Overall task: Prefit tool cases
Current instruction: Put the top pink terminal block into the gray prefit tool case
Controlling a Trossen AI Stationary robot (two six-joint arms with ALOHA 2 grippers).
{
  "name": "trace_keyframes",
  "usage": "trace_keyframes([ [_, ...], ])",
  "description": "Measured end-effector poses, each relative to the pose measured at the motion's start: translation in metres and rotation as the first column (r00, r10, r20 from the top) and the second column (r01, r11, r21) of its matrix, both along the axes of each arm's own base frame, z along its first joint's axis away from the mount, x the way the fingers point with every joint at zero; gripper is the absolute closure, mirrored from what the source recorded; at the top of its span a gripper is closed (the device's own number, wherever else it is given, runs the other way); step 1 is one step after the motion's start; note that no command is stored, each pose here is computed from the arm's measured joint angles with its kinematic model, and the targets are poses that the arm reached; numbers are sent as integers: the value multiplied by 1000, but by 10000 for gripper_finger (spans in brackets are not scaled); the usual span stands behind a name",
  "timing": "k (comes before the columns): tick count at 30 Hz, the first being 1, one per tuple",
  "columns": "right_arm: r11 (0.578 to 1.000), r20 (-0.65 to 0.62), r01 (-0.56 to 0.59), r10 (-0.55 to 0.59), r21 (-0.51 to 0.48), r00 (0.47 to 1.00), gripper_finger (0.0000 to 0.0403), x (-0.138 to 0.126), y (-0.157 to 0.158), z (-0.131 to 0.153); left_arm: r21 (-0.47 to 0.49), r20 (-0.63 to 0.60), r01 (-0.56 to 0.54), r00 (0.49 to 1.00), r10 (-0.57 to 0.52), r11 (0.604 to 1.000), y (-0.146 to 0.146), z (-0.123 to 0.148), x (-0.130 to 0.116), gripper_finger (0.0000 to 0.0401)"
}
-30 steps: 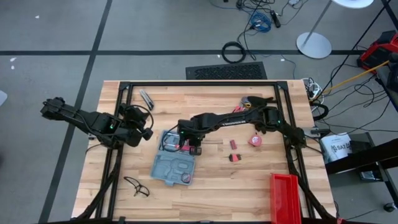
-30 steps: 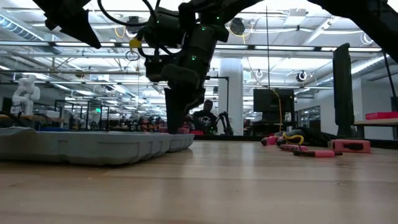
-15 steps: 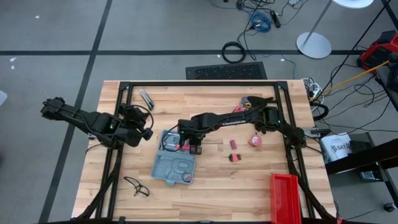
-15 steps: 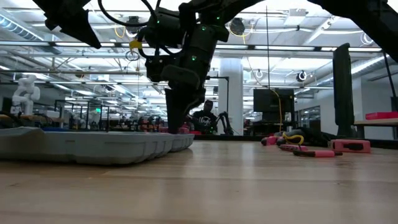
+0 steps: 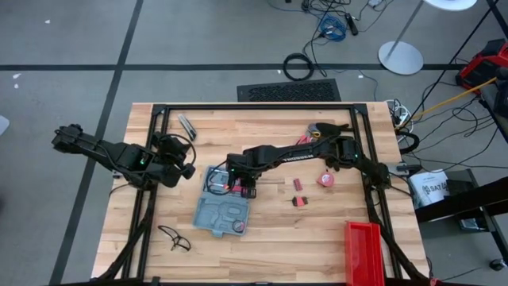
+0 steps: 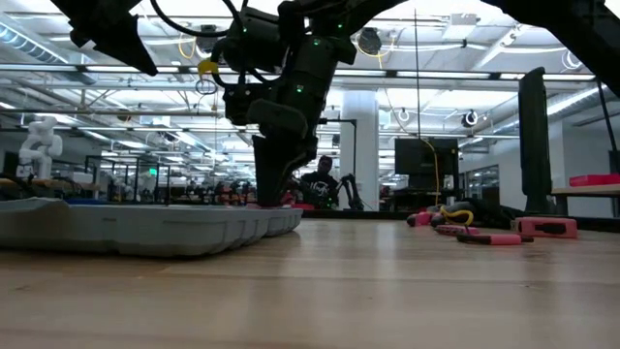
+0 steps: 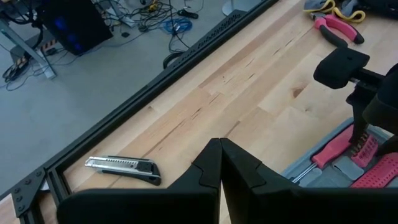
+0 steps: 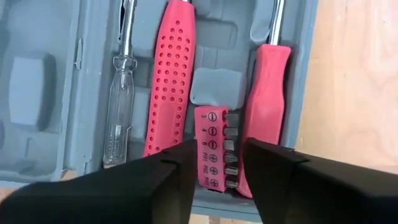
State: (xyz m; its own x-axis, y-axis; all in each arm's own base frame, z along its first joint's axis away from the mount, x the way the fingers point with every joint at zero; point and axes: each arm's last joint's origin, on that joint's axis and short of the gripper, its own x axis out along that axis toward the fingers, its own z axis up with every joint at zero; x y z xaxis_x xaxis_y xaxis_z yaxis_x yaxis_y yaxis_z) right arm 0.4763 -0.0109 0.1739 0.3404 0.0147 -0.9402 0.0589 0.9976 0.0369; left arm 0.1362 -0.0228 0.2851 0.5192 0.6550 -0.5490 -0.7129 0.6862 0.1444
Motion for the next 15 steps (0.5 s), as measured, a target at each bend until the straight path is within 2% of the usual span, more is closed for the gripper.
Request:
trace_keyframes([
  [5, 998, 32, 12, -10, -55, 999, 334, 2, -2, 4, -1, 0, 0, 1000, 0, 1000, 0, 0, 0, 391],
  [10, 999, 70, -21, 23, -33, 997, 394, 6, -1, 4, -1, 0, 0, 1000, 0, 1000, 0, 0, 0, 391],
  [15, 1000, 45, -17, 18, -24, 999, 398, 4, 3, -1, 0, 0, 1, 1000, -1, 1000, 0, 0, 0, 391],
])
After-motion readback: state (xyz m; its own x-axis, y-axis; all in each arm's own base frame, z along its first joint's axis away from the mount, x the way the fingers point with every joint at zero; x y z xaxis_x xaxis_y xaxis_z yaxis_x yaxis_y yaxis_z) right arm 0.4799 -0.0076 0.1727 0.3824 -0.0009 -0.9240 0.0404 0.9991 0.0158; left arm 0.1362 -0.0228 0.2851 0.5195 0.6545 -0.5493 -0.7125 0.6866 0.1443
